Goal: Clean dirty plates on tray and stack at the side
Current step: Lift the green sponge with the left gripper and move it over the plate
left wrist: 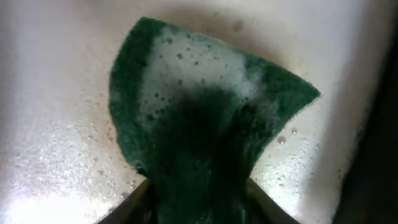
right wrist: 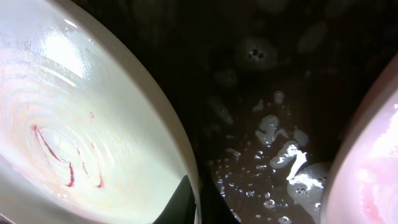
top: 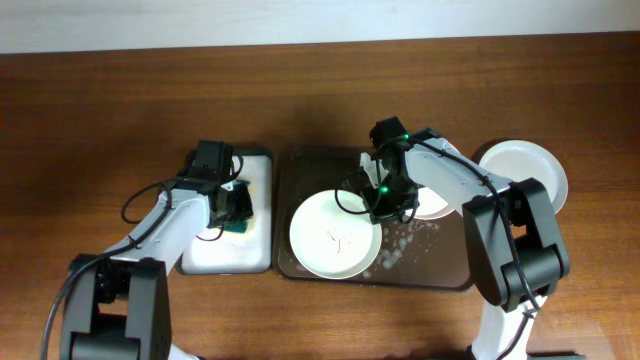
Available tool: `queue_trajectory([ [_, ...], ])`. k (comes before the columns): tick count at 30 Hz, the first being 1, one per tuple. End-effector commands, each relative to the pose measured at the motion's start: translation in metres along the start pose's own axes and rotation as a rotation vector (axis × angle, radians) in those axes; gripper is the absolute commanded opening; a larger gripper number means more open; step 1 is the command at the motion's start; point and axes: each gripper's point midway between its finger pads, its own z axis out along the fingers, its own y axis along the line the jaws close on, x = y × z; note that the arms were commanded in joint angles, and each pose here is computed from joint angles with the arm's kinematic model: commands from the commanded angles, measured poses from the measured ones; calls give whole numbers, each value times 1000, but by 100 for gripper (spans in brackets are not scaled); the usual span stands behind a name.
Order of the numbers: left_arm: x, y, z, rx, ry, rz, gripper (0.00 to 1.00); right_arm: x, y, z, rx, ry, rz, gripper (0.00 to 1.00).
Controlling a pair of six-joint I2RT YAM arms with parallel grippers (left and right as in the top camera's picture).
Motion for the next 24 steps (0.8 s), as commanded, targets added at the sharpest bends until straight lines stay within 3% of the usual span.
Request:
queue_trajectory([
  [1,4,-2,7,19,23,-1,0,8,-3,6,25,26,11,5],
  [6,-8,-6,-9,35,-33,0,0,8,-3,6,25,27,11,5],
  [15,-45,-15,-95,100,-306,12,0,8,-3,6,25,26,11,5],
  [21,-77,-24,-137,101,-520,208,0,8,-3,6,25,27,11,5],
  [24,-85,-14,-160,8,-607,235,0,8,-3,6,26,26,11,5],
])
